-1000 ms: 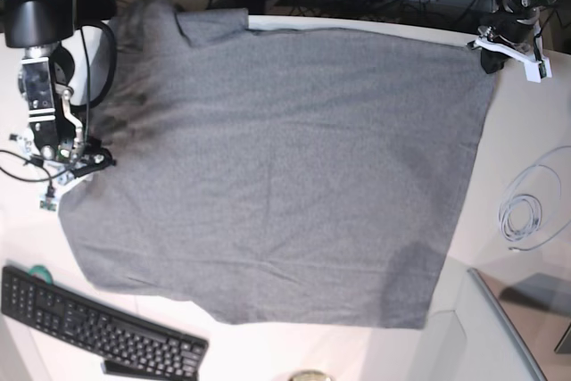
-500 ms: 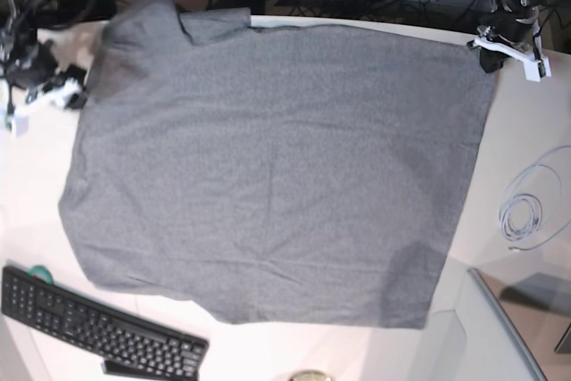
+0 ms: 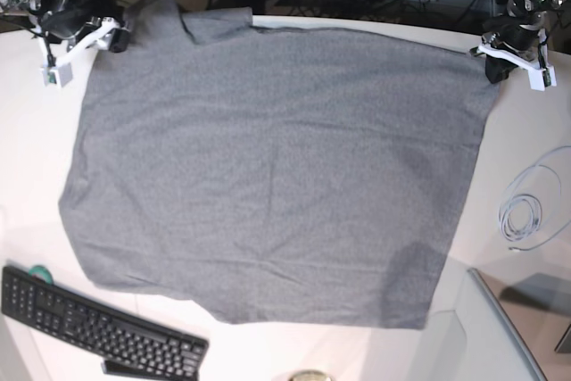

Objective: Layout the t-shirt on the table in an organized manner, then fold the t-shirt properly
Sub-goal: 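Lift the shirt edge with both grippers and pull it taut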

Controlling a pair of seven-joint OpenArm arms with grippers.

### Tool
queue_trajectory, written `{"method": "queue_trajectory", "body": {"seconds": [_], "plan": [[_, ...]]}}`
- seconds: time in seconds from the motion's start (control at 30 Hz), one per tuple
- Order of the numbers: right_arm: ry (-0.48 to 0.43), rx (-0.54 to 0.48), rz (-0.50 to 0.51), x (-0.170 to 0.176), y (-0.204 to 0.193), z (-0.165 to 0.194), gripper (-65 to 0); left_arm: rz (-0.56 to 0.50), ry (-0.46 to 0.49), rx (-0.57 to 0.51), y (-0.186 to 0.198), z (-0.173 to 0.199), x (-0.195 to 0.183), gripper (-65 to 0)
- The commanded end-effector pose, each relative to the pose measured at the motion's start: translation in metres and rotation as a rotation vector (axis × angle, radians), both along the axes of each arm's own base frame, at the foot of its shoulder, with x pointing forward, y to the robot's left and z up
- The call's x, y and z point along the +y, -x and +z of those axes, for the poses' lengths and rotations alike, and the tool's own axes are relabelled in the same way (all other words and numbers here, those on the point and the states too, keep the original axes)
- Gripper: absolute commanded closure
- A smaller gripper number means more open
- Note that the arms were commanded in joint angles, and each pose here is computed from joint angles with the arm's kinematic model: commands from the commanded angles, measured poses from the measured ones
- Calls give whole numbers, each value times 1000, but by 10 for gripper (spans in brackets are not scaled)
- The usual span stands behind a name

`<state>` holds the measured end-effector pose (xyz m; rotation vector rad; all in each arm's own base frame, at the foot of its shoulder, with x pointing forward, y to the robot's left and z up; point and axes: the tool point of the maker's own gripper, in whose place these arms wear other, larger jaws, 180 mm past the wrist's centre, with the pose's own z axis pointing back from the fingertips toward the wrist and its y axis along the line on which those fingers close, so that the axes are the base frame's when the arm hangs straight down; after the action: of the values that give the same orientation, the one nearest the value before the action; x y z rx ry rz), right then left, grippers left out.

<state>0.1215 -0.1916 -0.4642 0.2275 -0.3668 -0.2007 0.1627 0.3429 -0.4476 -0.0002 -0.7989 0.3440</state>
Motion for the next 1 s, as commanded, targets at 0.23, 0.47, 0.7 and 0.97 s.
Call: {"method": "queue_trajectory", "body": {"seconds": [0.23, 0.47, 0.7, 0.97], "plan": [[-10, 33, -28, -6, 12, -22, -339, -2, -19, -30, -4, 9, 7, 0], [-59, 13, 98, 17, 12, -20, -189, -3, -22, -33, -5, 11, 7, 0], [-40, -30, 199, 27, 7, 9, -5, -33, -71, -42, 0, 27, 8, 0], [13, 5, 162, -2, -6, 16, 0, -30, -125, -6, 9, 50, 21, 0]]}}
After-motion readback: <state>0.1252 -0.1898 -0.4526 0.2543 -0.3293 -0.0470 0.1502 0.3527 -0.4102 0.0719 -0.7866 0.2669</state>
